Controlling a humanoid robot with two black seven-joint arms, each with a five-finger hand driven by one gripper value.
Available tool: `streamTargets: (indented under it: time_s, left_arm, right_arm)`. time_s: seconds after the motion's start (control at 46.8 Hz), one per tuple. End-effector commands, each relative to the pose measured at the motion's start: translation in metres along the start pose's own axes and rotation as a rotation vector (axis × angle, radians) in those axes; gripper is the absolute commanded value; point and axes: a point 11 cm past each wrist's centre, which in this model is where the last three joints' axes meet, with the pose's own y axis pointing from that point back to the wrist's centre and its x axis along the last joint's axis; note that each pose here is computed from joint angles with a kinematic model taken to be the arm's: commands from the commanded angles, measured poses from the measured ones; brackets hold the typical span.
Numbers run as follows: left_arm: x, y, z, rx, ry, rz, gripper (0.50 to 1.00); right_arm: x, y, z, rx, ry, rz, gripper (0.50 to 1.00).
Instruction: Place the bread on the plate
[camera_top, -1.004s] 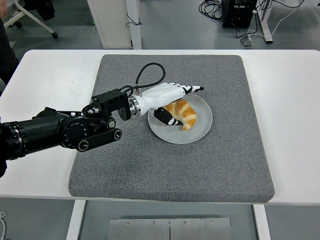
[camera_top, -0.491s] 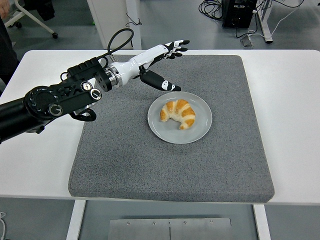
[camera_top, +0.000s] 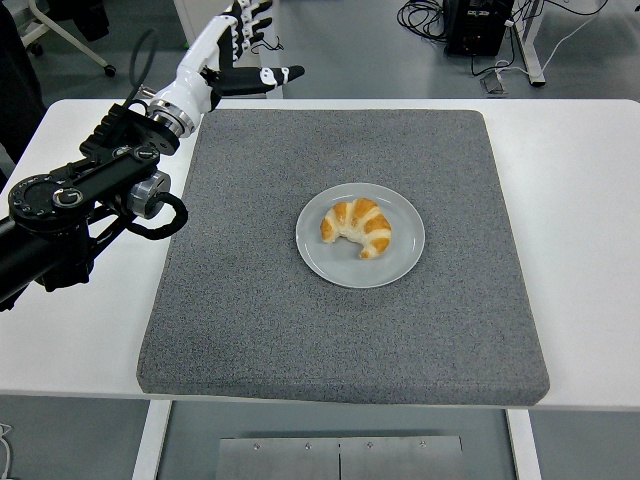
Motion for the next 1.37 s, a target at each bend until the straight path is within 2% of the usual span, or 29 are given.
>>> streamTargets:
  time_s: [0.0, 0.15, 0.299, 0.406, 0.62, 0.833, 1.111, 1.261, 1.346]
  left_arm:
    - [0.017, 0.004, -0.014, 0.029, 0.068, 0.082, 0.963]
    - [0.044, 0.008, -0.032, 0.033, 0.176, 0.22, 0.965]
    - [0.068, 0.008, -0.034, 0.023, 0.29, 0.323, 0.966]
    - [0.081, 0.009, -0.043, 0.028, 0.374, 0.341, 0.966]
    - [0.064, 0.009, -0.075, 0.071, 0.484, 0.329, 0.966]
    - [0.051, 0.006, -0.076, 0.051, 0.596, 0.306, 0.966]
    - [0.041, 0.007, -0.085, 0.067, 0.604, 0.314, 0.966]
    - [0.043, 0.008, -0.085, 0.055, 0.589, 0.321, 0.966]
    - [0.045, 0.009, -0.086, 0.055, 0.589, 0.324, 0.966]
  right_arm:
    - [0.0, 0.0, 0.0, 0.0, 0.0, 0.0, 1.0]
    - [0.0, 0.0, 0.0, 0.0, 0.0, 0.0, 1.0]
    - [0.0, 0.0, 0.0, 0.0, 0.0, 0.0, 1.0]
    - [0.0, 0.0, 0.0, 0.0, 0.0, 0.0, 1.0]
    - [-0.003, -0.001, -0.002, 0.005, -0.012, -0.009, 1.0]
    - [0.0, 0.0, -0.001, 0.001, 0.001, 0.001, 1.0]
    - [0.0, 0.001, 0.003, -0.005, 0.002, -0.001, 1.0]
    - [0.001, -0.004, -0.011, 0.019, -0.003, 0.003, 1.0]
    - [0.0, -0.003, -0.01, 0.017, 0.008, -0.005, 1.0]
